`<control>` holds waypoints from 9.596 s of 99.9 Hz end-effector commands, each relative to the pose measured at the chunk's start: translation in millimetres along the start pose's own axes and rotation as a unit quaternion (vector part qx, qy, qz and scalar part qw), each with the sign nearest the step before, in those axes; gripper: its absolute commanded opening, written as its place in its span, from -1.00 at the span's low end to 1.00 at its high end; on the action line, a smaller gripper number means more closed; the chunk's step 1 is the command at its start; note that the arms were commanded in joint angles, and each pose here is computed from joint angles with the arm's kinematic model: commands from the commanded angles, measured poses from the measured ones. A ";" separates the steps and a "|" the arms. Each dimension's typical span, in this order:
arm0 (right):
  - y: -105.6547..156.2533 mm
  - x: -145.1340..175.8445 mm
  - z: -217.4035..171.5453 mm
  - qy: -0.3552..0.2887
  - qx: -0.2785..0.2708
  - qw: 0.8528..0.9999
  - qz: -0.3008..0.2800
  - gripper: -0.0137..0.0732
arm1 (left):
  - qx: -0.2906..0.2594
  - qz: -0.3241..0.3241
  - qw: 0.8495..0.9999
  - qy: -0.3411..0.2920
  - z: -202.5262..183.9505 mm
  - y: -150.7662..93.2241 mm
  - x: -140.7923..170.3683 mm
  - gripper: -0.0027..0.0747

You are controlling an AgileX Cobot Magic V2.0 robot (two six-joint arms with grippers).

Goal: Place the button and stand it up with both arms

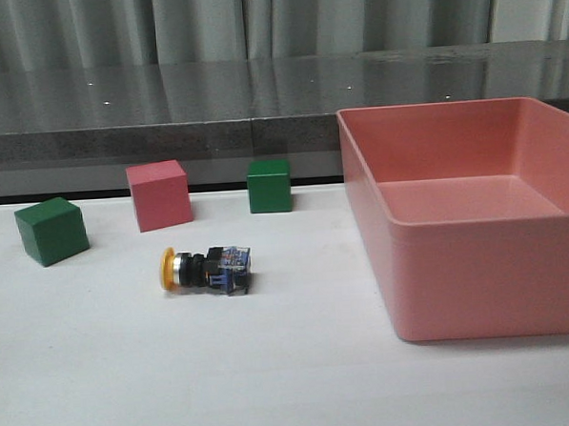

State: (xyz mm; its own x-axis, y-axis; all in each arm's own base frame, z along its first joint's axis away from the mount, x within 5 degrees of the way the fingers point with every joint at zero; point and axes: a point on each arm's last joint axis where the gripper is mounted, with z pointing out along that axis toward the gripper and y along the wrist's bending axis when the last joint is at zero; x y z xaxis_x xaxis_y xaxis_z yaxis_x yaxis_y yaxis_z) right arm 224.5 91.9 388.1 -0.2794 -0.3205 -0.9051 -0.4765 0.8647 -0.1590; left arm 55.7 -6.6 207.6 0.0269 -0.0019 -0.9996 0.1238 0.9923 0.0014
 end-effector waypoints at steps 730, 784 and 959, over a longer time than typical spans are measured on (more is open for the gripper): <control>8.9 136.9 -129.2 -0.141 0.196 0.966 0.093 -0.83 | 0.191 0.602 0.550 0.546 296.8 -111.6 -68.4 0.26; 8.9 136.9 -129.2 -0.141 0.196 0.966 0.093 -0.83 | 0.049 0.308 0.857 0.411 245.5 -17.2 -196.8 -0.98; 8.9 136.9 -129.1 -0.141 0.196 0.966 0.093 -0.83 | 0.084 0.090 0.992 0.021 -6.7 -10.3 -41.1 -0.98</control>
State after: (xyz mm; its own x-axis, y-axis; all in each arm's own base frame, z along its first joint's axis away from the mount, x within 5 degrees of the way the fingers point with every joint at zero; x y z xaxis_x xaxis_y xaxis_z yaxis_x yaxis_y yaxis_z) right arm 73.7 6.8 298.3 -0.1623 -0.0876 -0.9828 -0.0930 0.9930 -0.0732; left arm 45.0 -17.5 239.4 -0.0480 0.1969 -0.9792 0.3200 0.9317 0.1717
